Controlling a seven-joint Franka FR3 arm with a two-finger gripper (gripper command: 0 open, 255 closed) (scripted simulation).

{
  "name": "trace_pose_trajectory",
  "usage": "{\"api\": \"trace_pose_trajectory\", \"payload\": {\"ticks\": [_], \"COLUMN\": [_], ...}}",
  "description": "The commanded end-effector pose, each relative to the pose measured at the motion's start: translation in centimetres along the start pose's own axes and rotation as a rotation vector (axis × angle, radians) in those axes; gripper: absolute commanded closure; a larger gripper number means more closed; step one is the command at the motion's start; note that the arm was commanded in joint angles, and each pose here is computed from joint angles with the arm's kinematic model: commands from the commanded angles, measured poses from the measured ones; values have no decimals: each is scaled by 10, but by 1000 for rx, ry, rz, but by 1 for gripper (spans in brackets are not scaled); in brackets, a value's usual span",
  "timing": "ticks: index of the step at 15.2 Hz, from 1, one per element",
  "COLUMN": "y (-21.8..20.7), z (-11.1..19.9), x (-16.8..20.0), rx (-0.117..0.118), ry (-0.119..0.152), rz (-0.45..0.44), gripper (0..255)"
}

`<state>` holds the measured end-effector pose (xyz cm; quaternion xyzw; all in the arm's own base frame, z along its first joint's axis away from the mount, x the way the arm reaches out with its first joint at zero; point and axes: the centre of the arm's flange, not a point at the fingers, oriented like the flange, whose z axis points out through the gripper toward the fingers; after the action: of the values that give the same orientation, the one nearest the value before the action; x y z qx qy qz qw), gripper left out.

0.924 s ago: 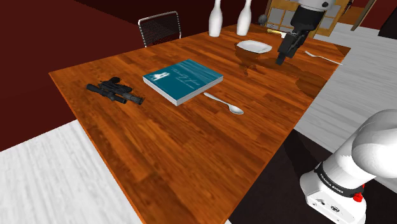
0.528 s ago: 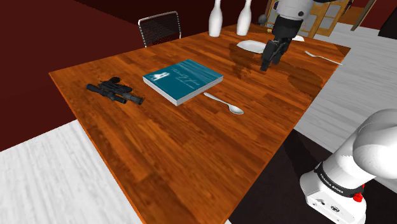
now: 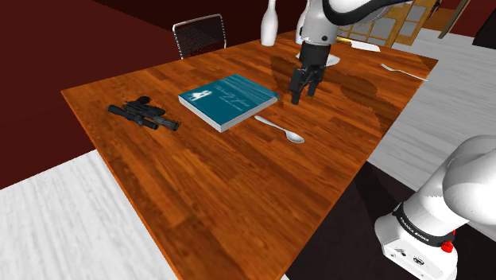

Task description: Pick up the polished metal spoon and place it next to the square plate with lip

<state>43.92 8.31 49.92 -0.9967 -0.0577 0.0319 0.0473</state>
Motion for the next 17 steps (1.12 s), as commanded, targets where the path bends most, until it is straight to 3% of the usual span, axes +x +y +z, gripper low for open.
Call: {"api": "trace_pose_trajectory", "payload": {"ticks": [1,6,13,17], "y": [-12,-45,-47,-47], "z": [15,52,89,92], "x": [21,65,62,61], "rx": [16,52,52,52], "ry": [-26,-86,-86,-86], "rz": [-3,-11,-11,-11], "gripper": [0,0,0,0]}}
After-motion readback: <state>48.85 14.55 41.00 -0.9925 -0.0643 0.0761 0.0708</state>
